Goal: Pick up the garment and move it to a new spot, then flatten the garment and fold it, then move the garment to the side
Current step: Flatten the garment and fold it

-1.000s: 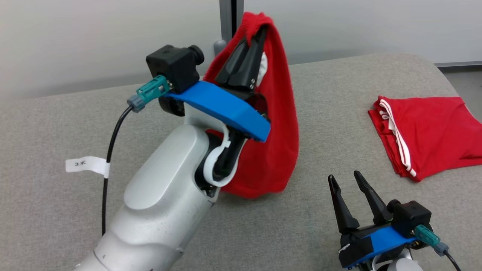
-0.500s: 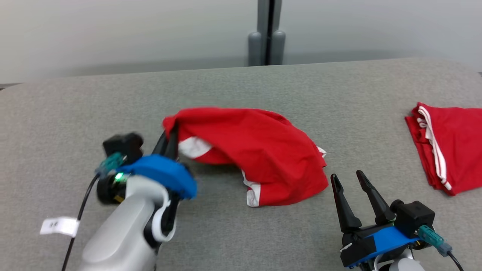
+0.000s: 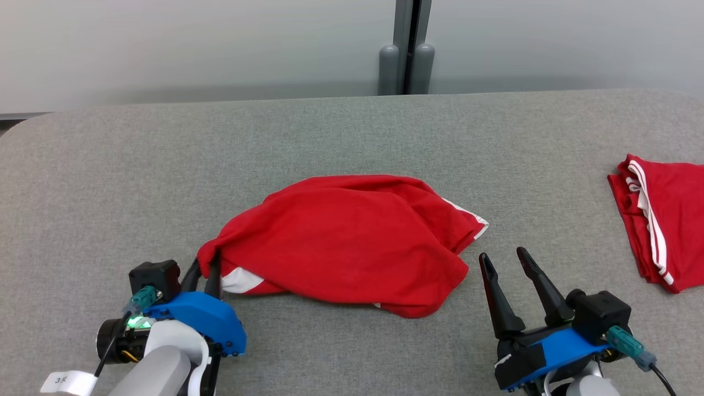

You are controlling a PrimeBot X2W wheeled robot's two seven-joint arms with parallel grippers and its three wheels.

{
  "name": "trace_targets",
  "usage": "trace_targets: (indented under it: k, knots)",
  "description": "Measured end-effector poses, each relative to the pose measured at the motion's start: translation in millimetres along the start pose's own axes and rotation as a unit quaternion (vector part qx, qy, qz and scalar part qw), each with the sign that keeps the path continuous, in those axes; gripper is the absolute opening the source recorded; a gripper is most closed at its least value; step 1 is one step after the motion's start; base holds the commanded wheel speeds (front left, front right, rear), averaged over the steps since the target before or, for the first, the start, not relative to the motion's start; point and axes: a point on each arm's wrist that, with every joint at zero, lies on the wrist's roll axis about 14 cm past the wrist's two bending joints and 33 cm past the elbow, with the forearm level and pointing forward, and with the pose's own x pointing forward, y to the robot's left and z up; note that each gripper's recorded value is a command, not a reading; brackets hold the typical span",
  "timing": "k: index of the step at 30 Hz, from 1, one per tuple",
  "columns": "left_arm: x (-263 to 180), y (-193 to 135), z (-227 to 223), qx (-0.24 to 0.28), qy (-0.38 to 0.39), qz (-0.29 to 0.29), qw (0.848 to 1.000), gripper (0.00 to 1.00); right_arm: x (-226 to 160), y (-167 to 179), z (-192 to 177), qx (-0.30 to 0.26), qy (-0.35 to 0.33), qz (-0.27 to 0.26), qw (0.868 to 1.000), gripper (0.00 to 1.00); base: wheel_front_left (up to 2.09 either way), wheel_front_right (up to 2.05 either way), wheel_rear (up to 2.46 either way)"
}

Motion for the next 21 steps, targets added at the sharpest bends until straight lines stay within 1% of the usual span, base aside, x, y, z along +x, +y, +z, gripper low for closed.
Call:
trace_targets:
  k: [5, 11, 13, 15, 21]
  knots:
    - [-2, -7, 12, -0.013, -0.039, -0.02, 0.999, 1.0, -1, -1, 3, -0.003, -0.002, -0.002, 1.0, 1.0, 0.0, 0.0, 0.0]
    - [-12, -11, 40, -0.016, -0.101, -0.045, 0.994, 1.0, -4, -3, 9, -0.01, -0.007, -0.005, 1.0, 1.0, 0.0, 0.0, 0.0]
    - [-17, -10, 56, -0.015, -0.132, -0.048, 0.99, 1.0, -7, -3, 9, -0.01, -0.005, -0.007, 1.0, 1.0, 0.0, 0.0, 0.0]
    - [-24, -6, 63, -0.014, -0.15, -0.046, 0.988, 1.0, -8, -4, 12, -0.011, -0.009, -0.007, 1.0, 1.0, 0.0, 0.0, 0.0]
    - [-43, 6, 60, -0.002, -0.166, -0.031, 0.986, 1.0, -17, -5, 12, -0.01, -0.004, -0.012, 1.0, 1.0, 0.0, 0.0, 0.0]
